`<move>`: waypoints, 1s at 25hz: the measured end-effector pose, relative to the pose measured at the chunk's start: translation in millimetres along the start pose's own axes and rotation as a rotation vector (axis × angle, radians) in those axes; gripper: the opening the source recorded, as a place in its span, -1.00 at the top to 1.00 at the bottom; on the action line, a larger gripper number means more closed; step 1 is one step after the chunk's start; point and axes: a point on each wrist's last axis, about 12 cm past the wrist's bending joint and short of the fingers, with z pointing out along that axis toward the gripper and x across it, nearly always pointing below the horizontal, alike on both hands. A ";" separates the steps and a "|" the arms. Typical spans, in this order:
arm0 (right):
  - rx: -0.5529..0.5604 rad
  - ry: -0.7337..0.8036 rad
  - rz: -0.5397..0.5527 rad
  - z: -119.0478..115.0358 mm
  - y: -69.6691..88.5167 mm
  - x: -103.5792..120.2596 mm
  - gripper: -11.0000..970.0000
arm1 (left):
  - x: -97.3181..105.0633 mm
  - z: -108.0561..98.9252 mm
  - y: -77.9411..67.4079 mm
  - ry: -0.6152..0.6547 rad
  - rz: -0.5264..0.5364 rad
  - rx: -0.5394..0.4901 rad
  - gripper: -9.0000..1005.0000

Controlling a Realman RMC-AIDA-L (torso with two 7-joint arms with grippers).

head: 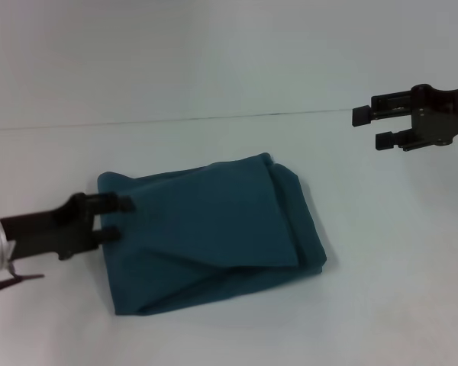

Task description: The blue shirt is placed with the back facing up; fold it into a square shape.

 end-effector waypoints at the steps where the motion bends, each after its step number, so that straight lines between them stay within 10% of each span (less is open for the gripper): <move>1: -0.001 -0.001 0.002 0.0 -0.4 0.4 -0.77 | 3.5 2.4 1.9 0.012 -0.007 0.001 -0.29; 13: -0.003 0.015 -0.021 1.2 -1.5 3.7 -0.77 | 3.3 -16.8 -6.0 0.070 0.084 0.063 -0.29; 25: -0.159 0.143 -0.461 15.4 -1.1 41.6 -0.77 | 19.5 -86.4 -19.1 0.079 0.741 0.386 -0.29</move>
